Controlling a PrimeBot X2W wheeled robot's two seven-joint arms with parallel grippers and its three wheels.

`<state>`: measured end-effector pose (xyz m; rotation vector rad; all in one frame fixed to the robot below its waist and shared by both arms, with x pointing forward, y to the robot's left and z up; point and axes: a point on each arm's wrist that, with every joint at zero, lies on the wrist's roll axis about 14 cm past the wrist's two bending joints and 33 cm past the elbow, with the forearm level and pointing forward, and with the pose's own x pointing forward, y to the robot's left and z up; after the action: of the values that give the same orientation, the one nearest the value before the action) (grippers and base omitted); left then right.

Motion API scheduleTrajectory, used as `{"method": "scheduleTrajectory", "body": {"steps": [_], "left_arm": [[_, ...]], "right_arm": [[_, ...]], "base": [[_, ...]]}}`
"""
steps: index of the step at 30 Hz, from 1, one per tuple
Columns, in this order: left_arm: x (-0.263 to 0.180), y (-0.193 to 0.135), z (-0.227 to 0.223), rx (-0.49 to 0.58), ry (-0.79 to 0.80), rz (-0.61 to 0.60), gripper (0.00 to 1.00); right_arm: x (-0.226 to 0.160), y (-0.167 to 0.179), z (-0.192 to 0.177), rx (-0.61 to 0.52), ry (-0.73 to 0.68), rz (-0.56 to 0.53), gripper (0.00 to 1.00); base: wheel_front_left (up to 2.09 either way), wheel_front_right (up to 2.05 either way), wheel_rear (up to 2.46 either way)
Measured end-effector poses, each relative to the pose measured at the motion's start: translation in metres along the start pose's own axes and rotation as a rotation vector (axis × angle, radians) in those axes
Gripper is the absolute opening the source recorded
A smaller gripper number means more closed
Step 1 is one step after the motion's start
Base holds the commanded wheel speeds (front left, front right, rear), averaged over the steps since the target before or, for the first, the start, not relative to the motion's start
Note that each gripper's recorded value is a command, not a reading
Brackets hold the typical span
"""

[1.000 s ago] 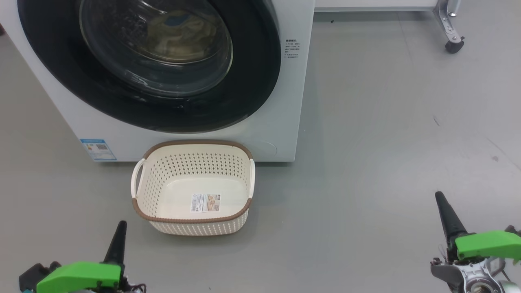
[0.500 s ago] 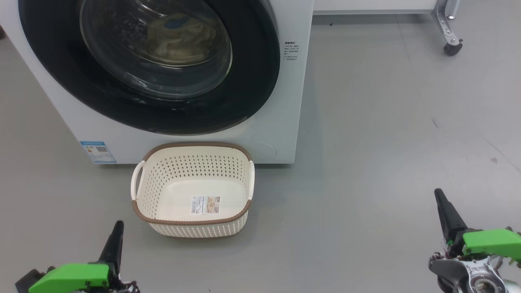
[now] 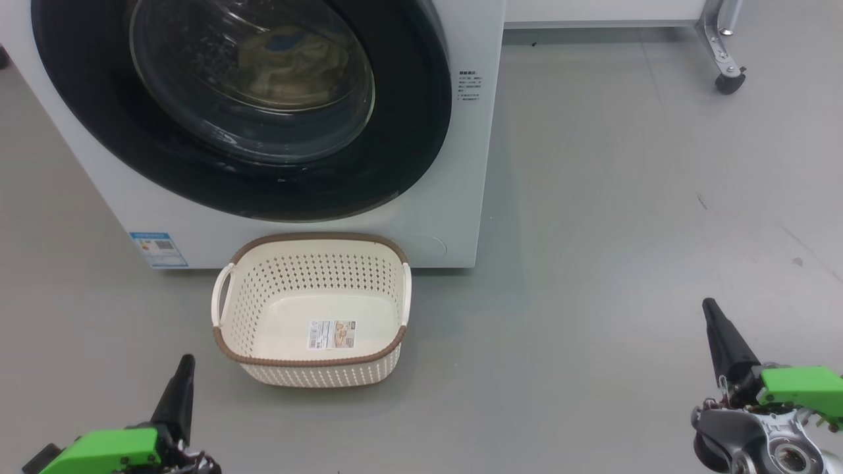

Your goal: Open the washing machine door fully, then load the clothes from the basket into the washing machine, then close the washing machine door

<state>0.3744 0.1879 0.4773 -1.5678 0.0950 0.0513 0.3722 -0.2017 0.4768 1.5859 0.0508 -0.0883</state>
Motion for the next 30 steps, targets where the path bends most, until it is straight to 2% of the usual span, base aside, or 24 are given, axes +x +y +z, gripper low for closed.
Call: {"method": "scheduleTrajectory", "body": {"steps": [30], "left_arm": [[0.0000, 0.0000, 0.0008, -0.005, -0.003, 0.000, 0.00]], "right_arm": [[-0.0001, -0.0008, 0.0003, 0.002, -0.001, -0.003, 0.00]], "base": [[0.00, 0.00, 0.00]]}}
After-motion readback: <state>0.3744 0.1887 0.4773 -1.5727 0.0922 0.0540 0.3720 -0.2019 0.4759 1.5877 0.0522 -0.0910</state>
